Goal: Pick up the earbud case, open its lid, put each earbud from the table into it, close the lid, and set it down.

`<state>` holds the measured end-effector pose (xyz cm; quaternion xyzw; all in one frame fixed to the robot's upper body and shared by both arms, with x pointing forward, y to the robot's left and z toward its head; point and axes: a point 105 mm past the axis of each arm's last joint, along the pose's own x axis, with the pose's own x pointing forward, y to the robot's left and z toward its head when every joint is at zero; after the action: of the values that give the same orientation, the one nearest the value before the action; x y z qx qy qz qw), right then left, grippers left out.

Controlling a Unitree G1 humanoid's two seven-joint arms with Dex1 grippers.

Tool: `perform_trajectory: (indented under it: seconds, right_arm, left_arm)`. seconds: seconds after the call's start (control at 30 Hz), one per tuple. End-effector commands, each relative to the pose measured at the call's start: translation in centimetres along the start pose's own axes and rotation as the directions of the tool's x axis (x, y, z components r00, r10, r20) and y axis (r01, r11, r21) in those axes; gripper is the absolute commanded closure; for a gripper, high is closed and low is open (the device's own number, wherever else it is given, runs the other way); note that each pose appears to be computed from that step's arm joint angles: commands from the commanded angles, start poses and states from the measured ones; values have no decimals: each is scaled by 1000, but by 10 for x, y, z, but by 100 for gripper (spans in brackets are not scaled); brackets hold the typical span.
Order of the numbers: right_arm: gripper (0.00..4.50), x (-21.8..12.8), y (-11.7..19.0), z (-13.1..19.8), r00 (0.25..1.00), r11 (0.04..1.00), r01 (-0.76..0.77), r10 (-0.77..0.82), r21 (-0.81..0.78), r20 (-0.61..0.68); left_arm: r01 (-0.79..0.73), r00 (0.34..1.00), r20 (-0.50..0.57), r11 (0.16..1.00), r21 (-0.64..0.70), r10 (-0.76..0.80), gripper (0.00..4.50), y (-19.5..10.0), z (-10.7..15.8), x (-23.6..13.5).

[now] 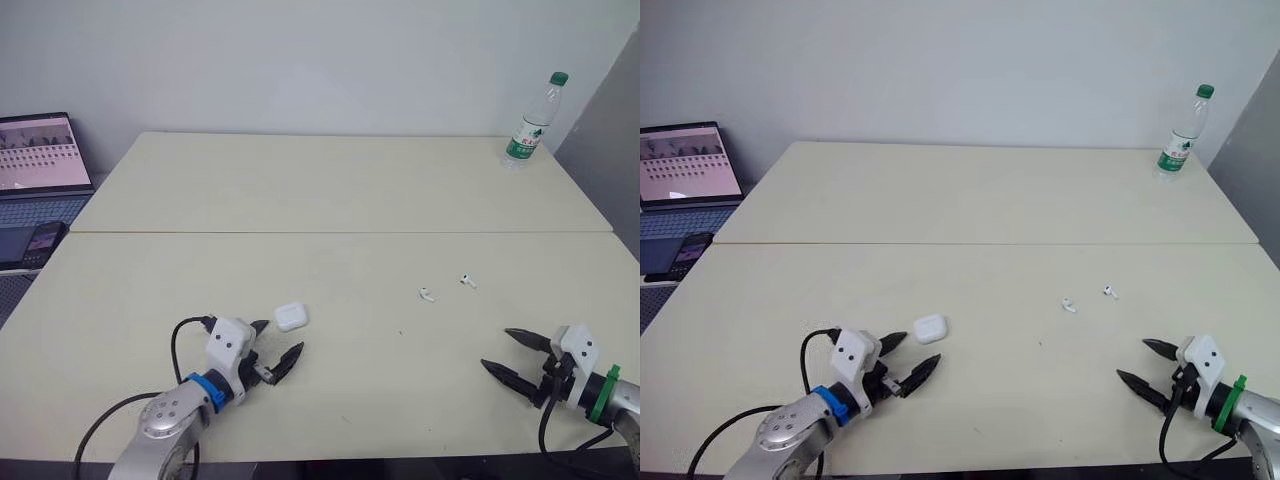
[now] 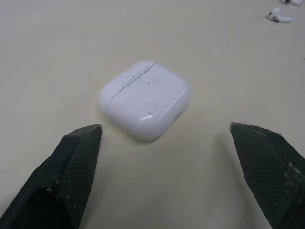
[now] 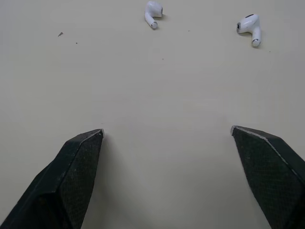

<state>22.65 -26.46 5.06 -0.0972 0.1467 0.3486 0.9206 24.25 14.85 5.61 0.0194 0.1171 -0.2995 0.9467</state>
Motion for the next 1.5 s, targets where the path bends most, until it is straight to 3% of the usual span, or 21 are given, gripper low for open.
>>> perform_trajectory:
  seconds: [0.03, 0.37, 0.73, 0.9, 1.2, 1.37, 1.5]
  right_arm:
    - [2, -5, -5, 14, 999, 999, 24, -23, -28, 36]
    - [2, -6, -4, 23, 999, 998, 36, -34, -43, 40]
    - [2, -11, -1, 30, 996, 998, 62, -60, -28, 71]
    - [2, -12, 25, 48, 978, 996, -87, 82, 19, 191]
    - [2, -6, 43, 64, 958, 985, -168, 171, -31, 231]
    - [0, -5, 41, 65, 958, 986, -161, 167, -42, 233]
    - [0, -4, 40, 65, 958, 986, -160, 169, -54, 230]
  left_arm:
    - [57, 998, 27, 998, -8, -57, 0, -8, 7, 6]
    - [88, 995, 40, 996, 21, -88, 0, -9, 18, 35]
    - [127, 991, 26, 990, 64, -129, 0, -13, 23, 43]
    - [126, 992, 13, 989, 79, -127, 0, -11, 22, 44]
    - [119, 993, 4, 990, 79, -120, 0, -9, 21, 44]
    - [111, 993, 17, 991, 81, -113, 159, -7, 22, 42]
    - [98, 995, 18, 992, 85, -100, 174, -4, 22, 41]
